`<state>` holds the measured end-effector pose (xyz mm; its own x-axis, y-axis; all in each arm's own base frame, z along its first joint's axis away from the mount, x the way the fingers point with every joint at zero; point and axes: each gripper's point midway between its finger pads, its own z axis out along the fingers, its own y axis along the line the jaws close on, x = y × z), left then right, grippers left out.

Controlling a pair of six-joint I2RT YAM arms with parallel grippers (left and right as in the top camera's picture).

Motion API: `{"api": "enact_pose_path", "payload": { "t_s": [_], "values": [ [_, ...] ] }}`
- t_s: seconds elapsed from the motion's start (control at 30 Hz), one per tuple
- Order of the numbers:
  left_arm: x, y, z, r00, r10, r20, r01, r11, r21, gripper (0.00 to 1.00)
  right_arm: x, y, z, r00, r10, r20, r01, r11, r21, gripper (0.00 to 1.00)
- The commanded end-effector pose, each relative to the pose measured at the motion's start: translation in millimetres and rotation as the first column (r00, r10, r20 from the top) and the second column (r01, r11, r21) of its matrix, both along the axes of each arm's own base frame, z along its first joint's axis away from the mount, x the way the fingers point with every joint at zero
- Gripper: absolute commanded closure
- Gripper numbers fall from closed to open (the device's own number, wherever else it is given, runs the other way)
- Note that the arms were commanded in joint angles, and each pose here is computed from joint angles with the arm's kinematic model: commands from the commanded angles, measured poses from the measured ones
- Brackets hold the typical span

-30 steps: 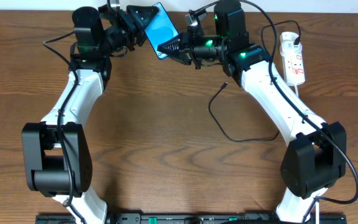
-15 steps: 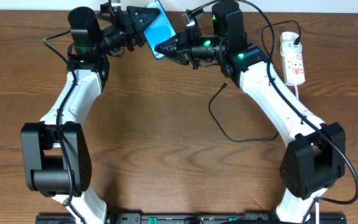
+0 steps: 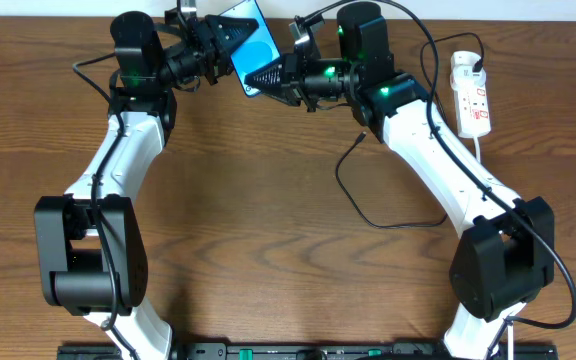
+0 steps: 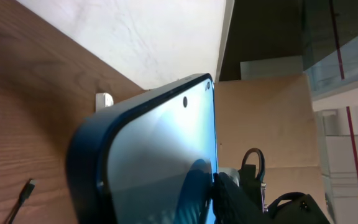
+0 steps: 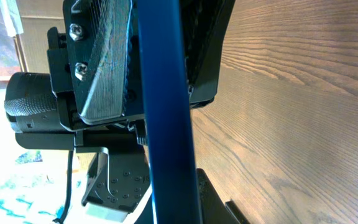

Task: Plug charger to phone and switch on socket

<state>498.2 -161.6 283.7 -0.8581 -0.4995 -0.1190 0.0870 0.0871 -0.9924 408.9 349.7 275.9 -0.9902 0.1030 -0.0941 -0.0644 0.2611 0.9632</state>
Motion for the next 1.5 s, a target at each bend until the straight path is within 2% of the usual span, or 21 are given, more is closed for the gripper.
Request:
{"api": "enact_pose_path", "payload": {
  "t_s": [0.0,0.1,0.2,0.27,0.7,1.1,1.13,1.4,1.47],
  "values": [
    [-8.1,-11.6,15.7,0.998,-0.045,0.032,0.045,0.999,-0.016,0.68,-20.3,17.7,-9.5,0.997,0.069,-0.042,-0.07,0.998,-0.003,0.99],
    [-8.1,-11.6,15.7,0.999,-0.044,0.006,0.045,0.999,-0.031,0.73,-22.2,20.4,-10.0,0.997,0.072,-0.041,-0.073,0.997,-0.005,0.99],
    [-8.1,-11.6,15.7,0.999,-0.044,-0.005,0.044,0.998,-0.038,0.81,-24.8,24.2,-10.3,0.996,0.075,-0.039,-0.076,0.997,-0.009,0.99],
    [-8.1,-11.6,15.7,0.999,-0.044,-0.008,0.044,0.998,-0.04,0.92,-25.3,25.5,-10.8,0.997,0.074,-0.038,-0.075,0.997,-0.011,0.99],
    [-6.9,-11.0,15.6,0.998,-0.037,-0.051,0.034,0.997,-0.064,0.93,-27.0,27.5,-10.9,0.996,0.077,-0.041,-0.077,0.997,-0.011,0.99],
    [9.3,-1.1,15.6,0.995,0.072,-0.07,-0.078,0.994,-0.075,0.93,-28.8,29.3,-10.6,0.996,0.082,-0.039,-0.082,0.997,-0.011,0.99],
    [9.8,-0.7,15.8,0.994,0.076,-0.074,-0.082,0.994,-0.078,0.93,-28.6,29.1,-10.6,0.996,0.082,-0.038,-0.082,0.997,-0.011,0.98],
    [11.0,0.6,15.6,0.993,0.083,-0.085,-0.091,0.992,-0.084,0.93,-24.2,25.2,-11.0,0.994,0.095,0.058,-0.093,0.995,-0.026,0.58],
    [11.4,1.4,15.6,0.993,0.086,-0.085,-0.093,0.992,-0.084,0.93,-18.7,19.4,-11.0,0.992,0.088,0.085,-0.086,0.996,-0.03,0.53]
  ]
}}
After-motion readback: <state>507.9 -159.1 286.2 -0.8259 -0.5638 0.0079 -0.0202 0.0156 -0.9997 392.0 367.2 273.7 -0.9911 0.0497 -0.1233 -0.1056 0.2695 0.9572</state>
